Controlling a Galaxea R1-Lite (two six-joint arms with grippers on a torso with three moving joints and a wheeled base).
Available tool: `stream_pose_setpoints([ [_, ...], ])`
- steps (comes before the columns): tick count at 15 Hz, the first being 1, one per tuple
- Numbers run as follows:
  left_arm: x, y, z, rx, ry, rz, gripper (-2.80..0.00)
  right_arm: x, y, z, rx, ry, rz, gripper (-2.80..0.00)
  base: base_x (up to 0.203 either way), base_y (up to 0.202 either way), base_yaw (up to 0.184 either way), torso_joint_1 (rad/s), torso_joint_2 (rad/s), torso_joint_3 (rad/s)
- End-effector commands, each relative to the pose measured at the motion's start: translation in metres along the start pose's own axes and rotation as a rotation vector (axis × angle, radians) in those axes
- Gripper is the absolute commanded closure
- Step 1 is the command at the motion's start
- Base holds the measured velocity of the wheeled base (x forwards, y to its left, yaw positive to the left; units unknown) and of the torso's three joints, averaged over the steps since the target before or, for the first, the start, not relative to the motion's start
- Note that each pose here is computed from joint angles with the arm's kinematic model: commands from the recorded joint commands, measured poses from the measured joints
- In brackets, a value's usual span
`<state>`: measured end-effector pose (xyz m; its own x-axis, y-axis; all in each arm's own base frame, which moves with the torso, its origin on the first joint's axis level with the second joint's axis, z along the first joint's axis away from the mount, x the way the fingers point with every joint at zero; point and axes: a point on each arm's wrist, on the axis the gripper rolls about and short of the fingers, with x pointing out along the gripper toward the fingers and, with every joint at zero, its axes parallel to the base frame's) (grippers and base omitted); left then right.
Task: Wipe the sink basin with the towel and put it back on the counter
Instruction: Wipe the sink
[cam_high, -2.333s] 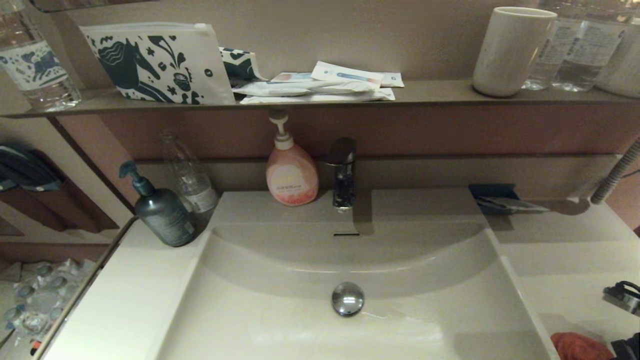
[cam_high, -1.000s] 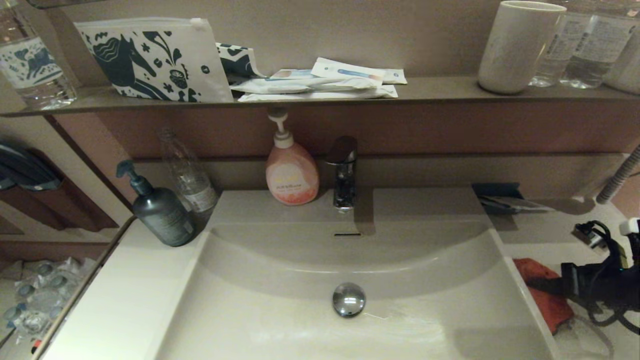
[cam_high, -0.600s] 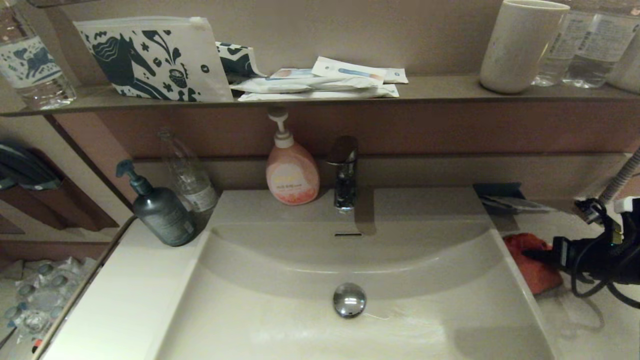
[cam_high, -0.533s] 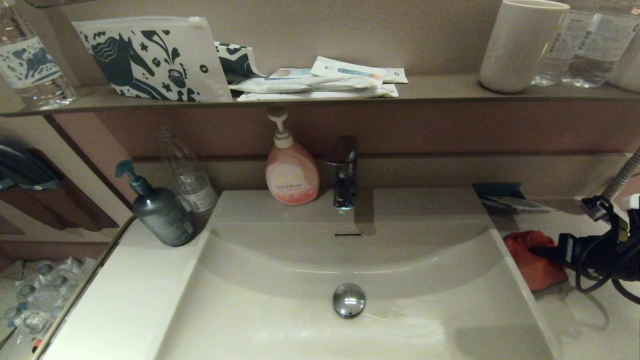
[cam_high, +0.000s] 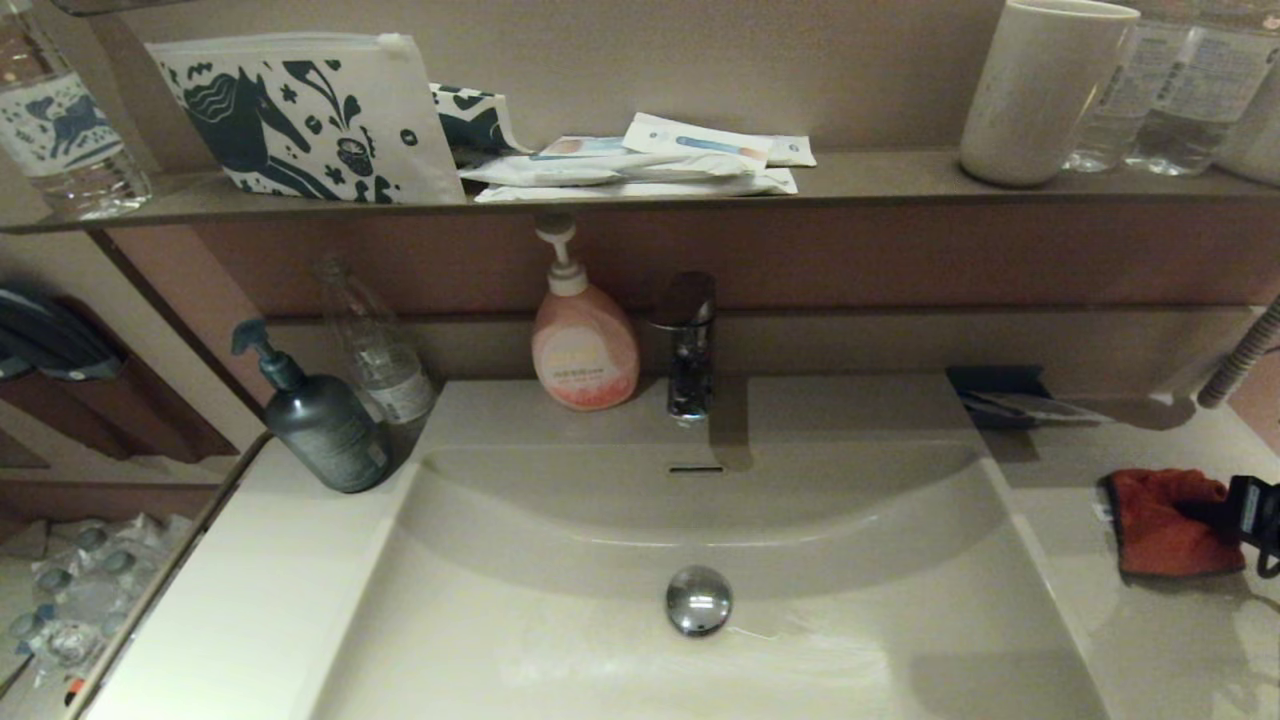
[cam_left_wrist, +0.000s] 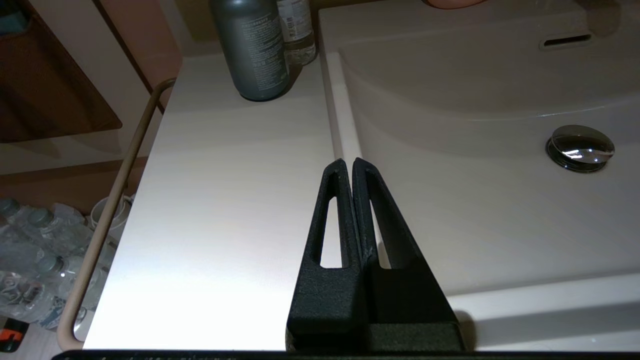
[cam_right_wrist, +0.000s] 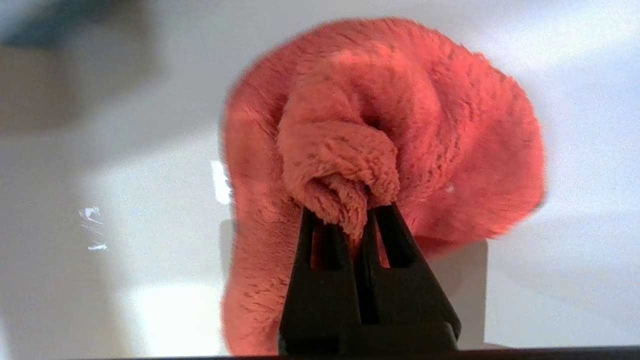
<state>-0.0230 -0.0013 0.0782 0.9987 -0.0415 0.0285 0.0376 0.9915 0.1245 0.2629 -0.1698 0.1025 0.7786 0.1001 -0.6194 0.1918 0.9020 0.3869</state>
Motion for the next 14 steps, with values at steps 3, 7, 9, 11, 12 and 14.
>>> stream_pose_setpoints([
  [3, 0.0, 0.0, 0.0, 0.001, 0.0, 0.0, 0.0, -0.028, -0.033, -0.023, 0.021, 0.081, -0.081, 0.0, 0.0, 0.0, 0.0, 0.0, 0.0, 0.0],
  [7, 0.0, 0.0, 0.0, 0.001, 0.001, 0.0, 0.0, -0.059, -0.04, -0.072, 0.057, 0.192, -0.01, 0.0, 0.0, 0.0, 0.0, 0.0, 0.0, 0.0],
  [9, 0.0, 0.0, 0.0, 0.001, -0.001, 0.0, 0.0, -0.068, -0.033, -0.094, 0.088, 0.279, 0.039, 0.0, 0.0, 0.0, 0.0, 0.0, 0.0, 0.0],
  [11, 0.0, 0.0, 0.0, 0.001, 0.001, 0.0, 0.0, -0.07, -0.024, -0.111, 0.106, 0.32, 0.064, 0.0, 0.0, 0.0, 0.0, 0.0, 0.0, 0.0],
  [12, 0.0, 0.0, 0.0, 0.001, 0.001, 0.0, 0.0, -0.07, -0.016, -0.12, 0.106, 0.348, 0.084, 0.0, 0.0, 0.0, 0.0, 0.0, 0.0, 0.0],
  [14, 0.0, 0.0, 0.0, 0.001, 0.0, 0.0, 0.0, -0.065, 0.001, -0.136, 0.089, 0.416, 0.144, 0.0, 0.0, 0.0, 0.0, 0.0, 0.0, 0.0],
])
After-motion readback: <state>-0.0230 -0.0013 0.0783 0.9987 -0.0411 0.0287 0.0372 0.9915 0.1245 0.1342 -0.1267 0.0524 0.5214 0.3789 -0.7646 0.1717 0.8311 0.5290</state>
